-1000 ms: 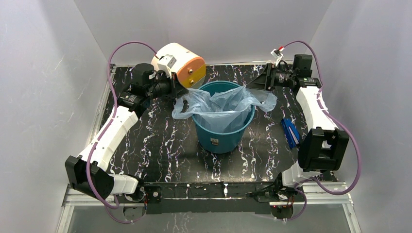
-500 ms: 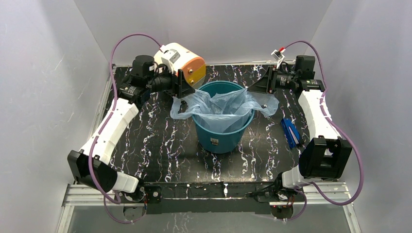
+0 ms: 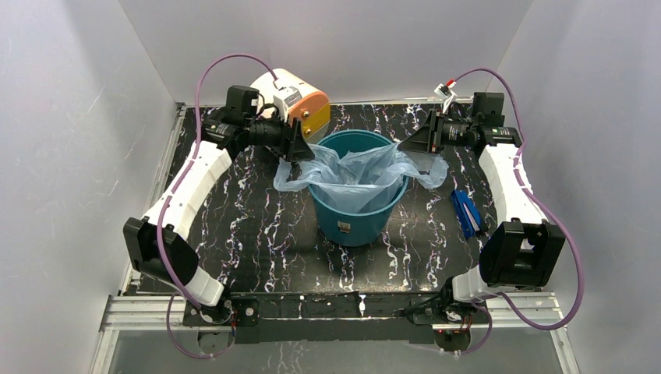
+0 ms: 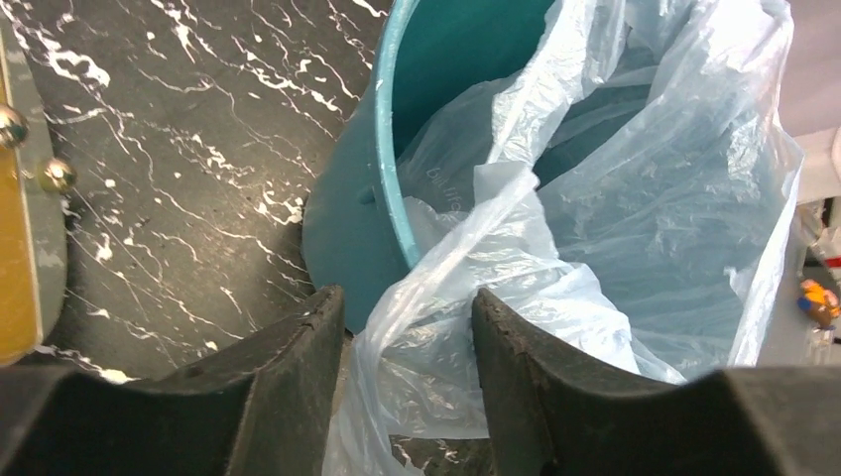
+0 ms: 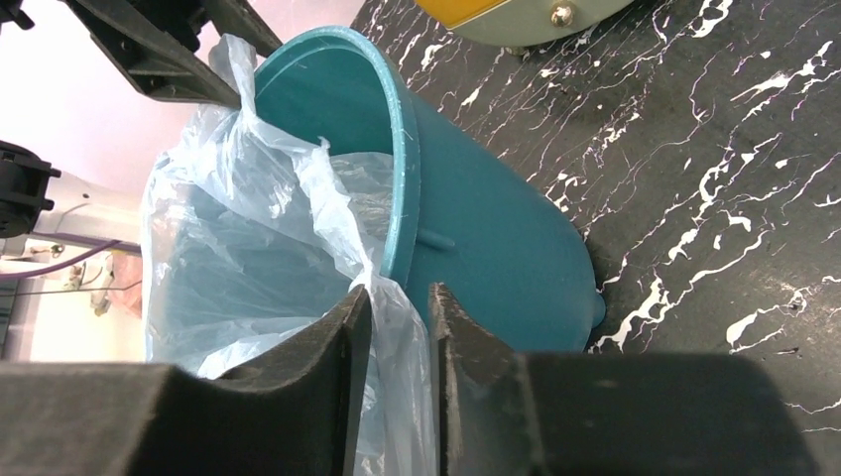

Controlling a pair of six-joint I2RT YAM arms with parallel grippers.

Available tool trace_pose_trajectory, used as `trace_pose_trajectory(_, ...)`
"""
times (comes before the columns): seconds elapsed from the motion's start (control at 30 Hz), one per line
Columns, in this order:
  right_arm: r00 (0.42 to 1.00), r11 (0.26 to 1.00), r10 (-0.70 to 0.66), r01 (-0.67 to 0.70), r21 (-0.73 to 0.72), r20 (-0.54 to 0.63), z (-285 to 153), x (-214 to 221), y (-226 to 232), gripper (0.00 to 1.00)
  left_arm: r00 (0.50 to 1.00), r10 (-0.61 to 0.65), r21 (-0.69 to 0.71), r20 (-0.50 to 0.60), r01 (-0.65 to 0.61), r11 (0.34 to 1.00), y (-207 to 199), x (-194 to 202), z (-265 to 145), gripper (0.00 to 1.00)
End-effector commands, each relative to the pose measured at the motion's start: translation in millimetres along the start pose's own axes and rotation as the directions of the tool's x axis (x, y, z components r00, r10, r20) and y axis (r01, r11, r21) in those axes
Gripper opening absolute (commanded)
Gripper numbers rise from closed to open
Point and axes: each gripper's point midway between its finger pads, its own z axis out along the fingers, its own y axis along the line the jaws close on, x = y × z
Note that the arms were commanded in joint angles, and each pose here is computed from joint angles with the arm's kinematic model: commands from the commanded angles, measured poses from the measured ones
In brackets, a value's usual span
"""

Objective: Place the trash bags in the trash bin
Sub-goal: Place the trash bag in the trash bin.

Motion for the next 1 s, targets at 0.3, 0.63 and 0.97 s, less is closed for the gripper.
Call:
trace_pose_trajectory(0.3, 0.993, 0.990, -0.094, 0.086, 0.113, 0.069, -9, -26, -2, 0.01, 0.993, 0.070, -0.014, 0.092, -0.070, 0.997, -15, -25, -21, 0.05)
trace_pose_trajectory(0.63, 0.975, 0.967, -0.131, 0.085, 0.241, 0.181, -16, -50, -12, 0.00, 0.983, 0.039, -0.201, 0.179, -0.002, 0.980, 12, -38, -41, 0.00)
trace_pose_trajectory(0.97, 0.981, 0.947, 0.040, -0.098, 0.306, 0.191, -5, -35, -58, 0.00, 0.981, -0.101, -0.196, 0.168, 0.133, 0.972, 44, -25, -26, 0.00)
